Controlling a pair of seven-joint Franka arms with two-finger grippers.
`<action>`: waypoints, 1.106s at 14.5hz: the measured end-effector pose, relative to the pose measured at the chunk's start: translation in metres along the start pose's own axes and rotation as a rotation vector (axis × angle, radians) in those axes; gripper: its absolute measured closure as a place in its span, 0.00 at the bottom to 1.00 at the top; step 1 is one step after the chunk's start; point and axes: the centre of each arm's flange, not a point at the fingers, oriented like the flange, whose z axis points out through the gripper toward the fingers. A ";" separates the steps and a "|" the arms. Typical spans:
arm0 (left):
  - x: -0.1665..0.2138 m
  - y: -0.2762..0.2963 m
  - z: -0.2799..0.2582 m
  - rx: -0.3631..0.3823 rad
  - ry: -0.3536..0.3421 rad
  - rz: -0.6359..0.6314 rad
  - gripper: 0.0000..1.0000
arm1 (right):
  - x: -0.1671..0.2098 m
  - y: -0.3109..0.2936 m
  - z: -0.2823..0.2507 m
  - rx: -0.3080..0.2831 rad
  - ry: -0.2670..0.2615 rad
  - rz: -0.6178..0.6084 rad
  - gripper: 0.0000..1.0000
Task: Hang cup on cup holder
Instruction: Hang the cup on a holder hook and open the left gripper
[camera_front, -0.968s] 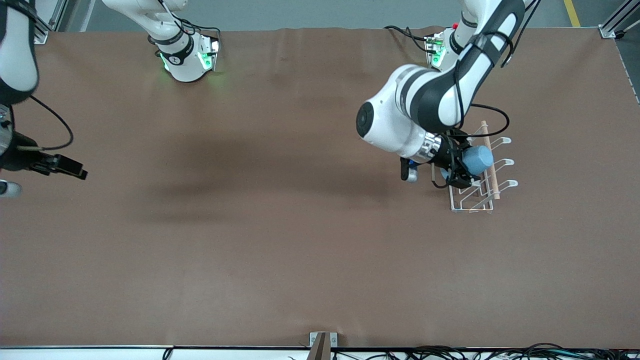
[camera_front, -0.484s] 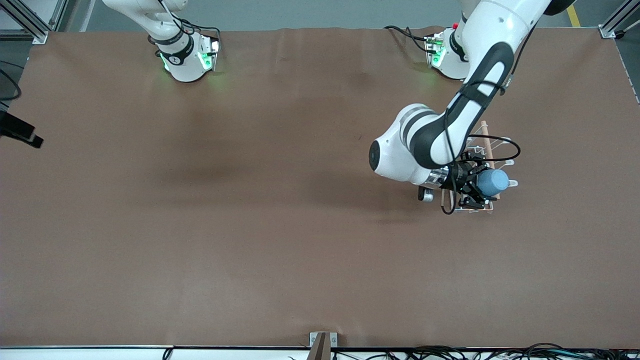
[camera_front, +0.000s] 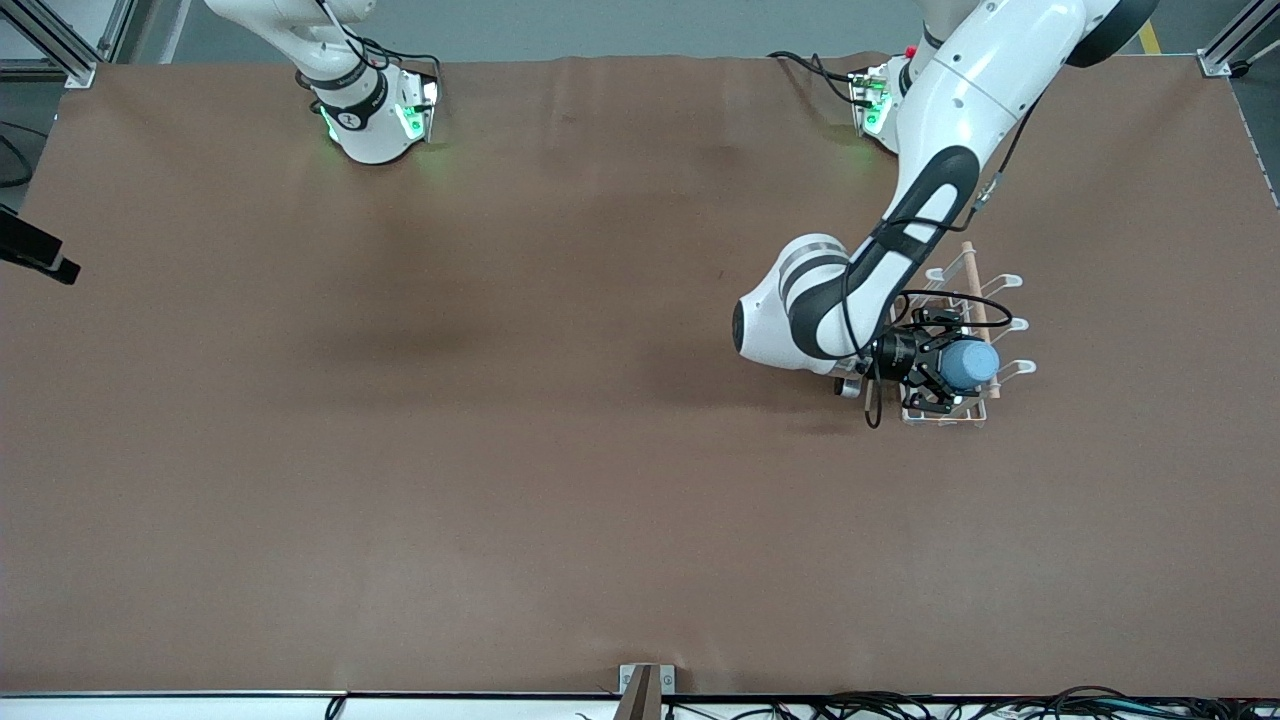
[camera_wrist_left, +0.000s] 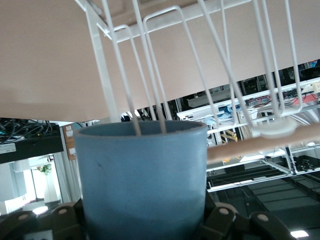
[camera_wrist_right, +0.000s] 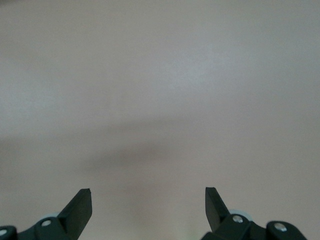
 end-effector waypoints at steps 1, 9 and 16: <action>0.008 0.001 0.003 -0.008 -0.009 -0.016 0.24 | 0.000 0.001 0.003 0.000 -0.006 0.001 0.00; -0.025 -0.009 0.008 -0.133 0.001 -0.166 0.00 | -0.008 -0.014 -0.002 -0.028 0.000 -0.033 0.00; -0.173 -0.037 -0.001 -0.310 0.288 -0.764 0.00 | -0.008 -0.015 -0.001 -0.033 -0.003 -0.036 0.00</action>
